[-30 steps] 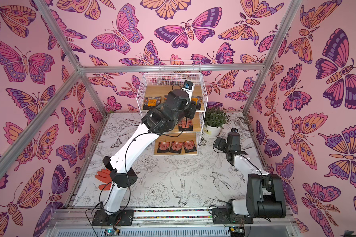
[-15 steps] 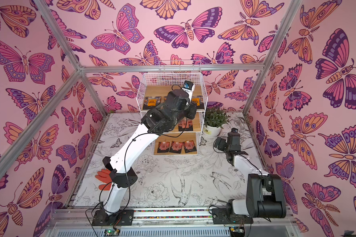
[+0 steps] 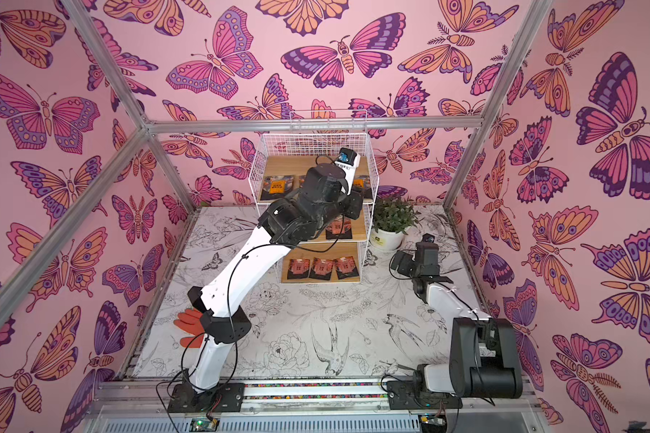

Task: Remove the tea bags from the shelf
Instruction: Pick up the tea bag from the shelf.

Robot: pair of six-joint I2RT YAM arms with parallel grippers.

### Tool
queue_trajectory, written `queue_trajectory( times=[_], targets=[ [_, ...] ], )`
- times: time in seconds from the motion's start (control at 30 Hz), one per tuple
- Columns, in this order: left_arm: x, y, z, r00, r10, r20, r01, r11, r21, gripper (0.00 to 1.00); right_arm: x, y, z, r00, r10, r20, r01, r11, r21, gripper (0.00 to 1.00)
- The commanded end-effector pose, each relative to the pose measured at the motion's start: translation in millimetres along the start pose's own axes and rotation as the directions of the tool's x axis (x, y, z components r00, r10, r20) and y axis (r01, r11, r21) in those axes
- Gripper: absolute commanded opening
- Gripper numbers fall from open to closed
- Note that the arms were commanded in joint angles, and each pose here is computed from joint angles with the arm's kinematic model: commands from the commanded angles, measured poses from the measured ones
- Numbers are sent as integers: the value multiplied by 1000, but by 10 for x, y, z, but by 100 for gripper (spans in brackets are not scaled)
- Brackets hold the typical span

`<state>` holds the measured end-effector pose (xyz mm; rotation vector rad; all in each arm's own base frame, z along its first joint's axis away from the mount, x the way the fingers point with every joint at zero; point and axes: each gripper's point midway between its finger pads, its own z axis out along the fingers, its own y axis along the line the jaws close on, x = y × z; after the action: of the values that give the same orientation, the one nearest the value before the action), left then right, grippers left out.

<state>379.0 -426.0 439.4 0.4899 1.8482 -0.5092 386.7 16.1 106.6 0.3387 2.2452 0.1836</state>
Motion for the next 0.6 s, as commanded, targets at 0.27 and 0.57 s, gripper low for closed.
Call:
queue_trajectory(
  times=[0.27,0.57],
  targets=[
    [639,48,263,979,39,-198,-44,999,-20,75,-88,-6,4,1000,6,9,-6,1000,18,99],
    [792,141,328,966,114,-234,-136,987,-84,71,-82,-16,3,1000,8,10,-8,1000,22,99]
  ],
)
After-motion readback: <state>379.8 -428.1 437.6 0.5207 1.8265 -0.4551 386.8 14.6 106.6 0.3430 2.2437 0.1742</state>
